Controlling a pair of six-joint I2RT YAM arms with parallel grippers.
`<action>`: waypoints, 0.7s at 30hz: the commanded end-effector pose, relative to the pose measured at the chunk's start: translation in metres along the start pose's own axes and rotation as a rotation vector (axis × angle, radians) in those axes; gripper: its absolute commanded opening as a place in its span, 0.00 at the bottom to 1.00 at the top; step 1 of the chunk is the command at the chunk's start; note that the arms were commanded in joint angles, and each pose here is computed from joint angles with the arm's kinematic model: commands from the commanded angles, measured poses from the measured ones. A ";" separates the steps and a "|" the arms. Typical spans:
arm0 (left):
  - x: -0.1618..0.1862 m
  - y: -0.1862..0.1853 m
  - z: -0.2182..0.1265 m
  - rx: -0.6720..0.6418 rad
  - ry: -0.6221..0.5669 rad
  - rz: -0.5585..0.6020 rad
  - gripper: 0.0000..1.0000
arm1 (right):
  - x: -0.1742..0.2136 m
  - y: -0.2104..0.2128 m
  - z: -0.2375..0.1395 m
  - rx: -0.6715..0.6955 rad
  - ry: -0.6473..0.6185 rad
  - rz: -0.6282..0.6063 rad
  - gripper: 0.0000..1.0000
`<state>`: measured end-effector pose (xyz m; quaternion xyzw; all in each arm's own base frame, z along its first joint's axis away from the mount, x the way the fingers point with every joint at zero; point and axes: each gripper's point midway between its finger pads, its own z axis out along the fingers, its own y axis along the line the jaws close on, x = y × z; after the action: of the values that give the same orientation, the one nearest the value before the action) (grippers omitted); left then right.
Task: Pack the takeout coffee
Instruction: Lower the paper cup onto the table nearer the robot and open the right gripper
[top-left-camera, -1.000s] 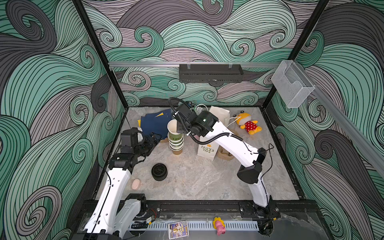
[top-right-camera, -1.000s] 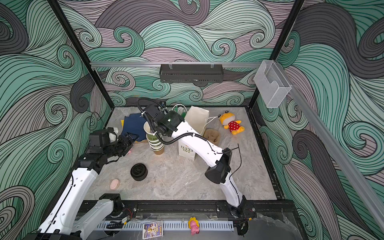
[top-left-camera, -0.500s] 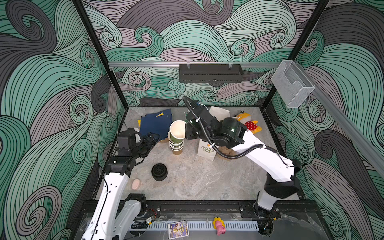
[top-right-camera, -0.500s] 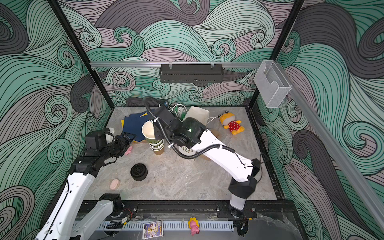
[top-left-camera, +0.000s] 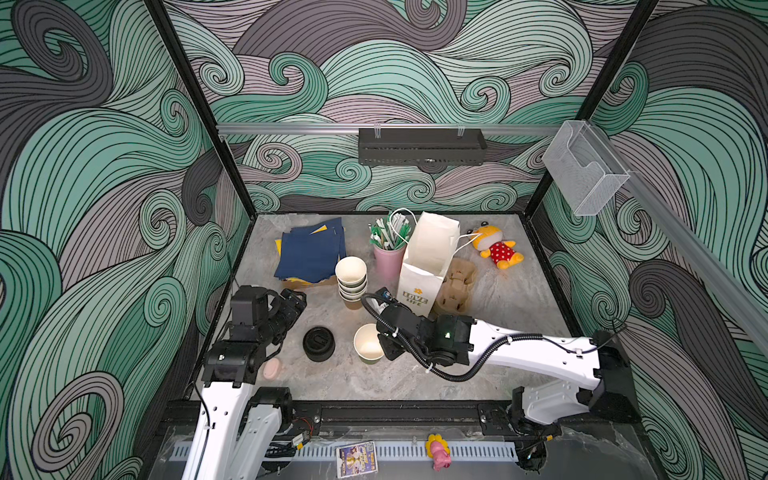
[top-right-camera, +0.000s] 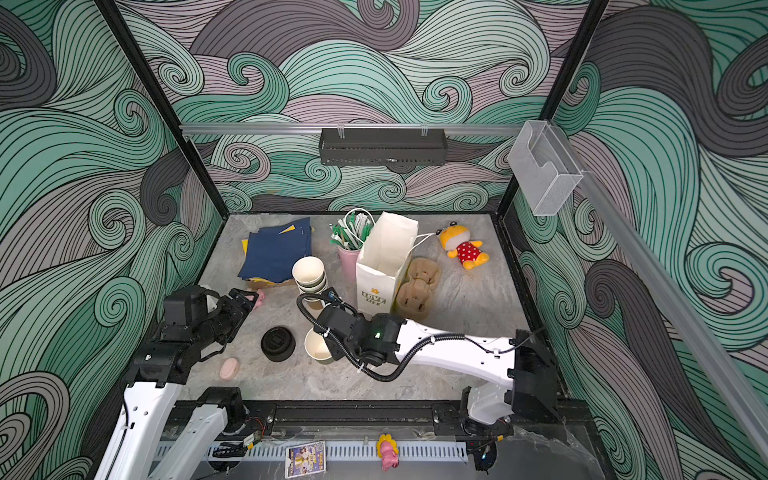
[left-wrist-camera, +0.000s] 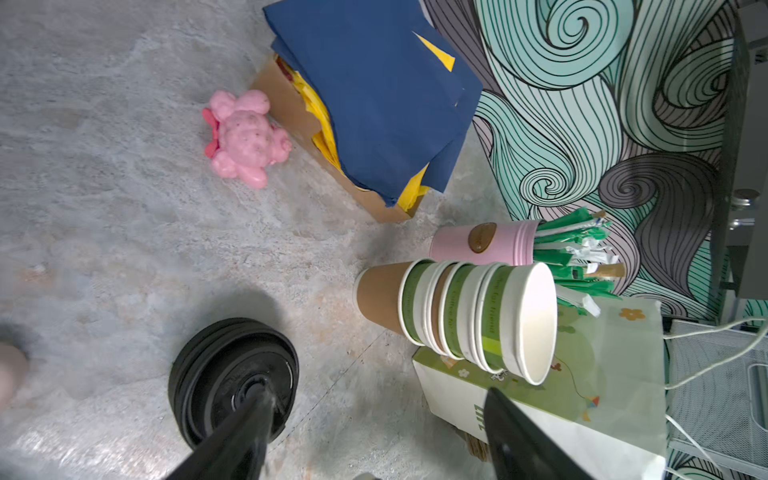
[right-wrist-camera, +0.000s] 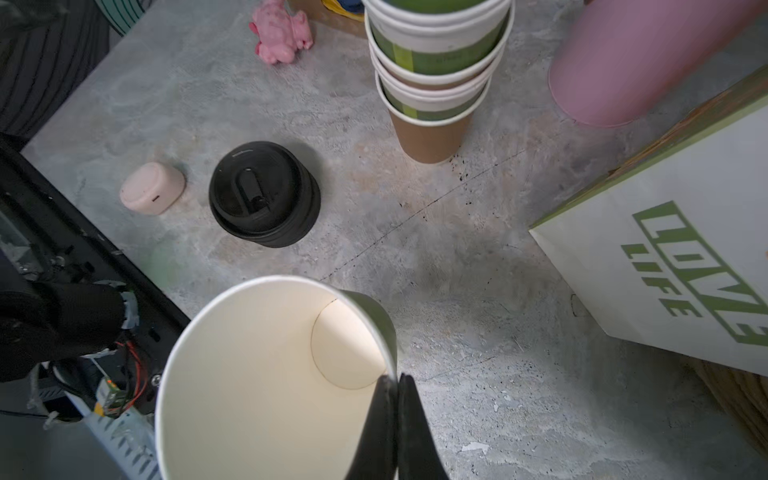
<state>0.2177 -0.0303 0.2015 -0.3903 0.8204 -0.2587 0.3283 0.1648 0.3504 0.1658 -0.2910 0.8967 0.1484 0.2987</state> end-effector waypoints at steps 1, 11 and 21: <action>0.004 0.019 -0.001 -0.077 0.000 -0.027 0.83 | -0.013 0.008 0.008 -0.023 -0.056 0.054 0.00; 0.010 0.021 0.000 -0.072 0.028 -0.033 0.83 | 0.003 -0.006 0.037 0.044 -0.001 0.076 0.00; 0.014 0.022 0.002 -0.067 0.046 -0.030 0.83 | 0.015 -0.017 0.050 0.099 0.046 0.079 0.00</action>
<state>0.2057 -0.0287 0.1821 -0.4066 0.8290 -0.2421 0.2979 0.1844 0.3597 0.1273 -0.2566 0.9129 0.1281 0.2905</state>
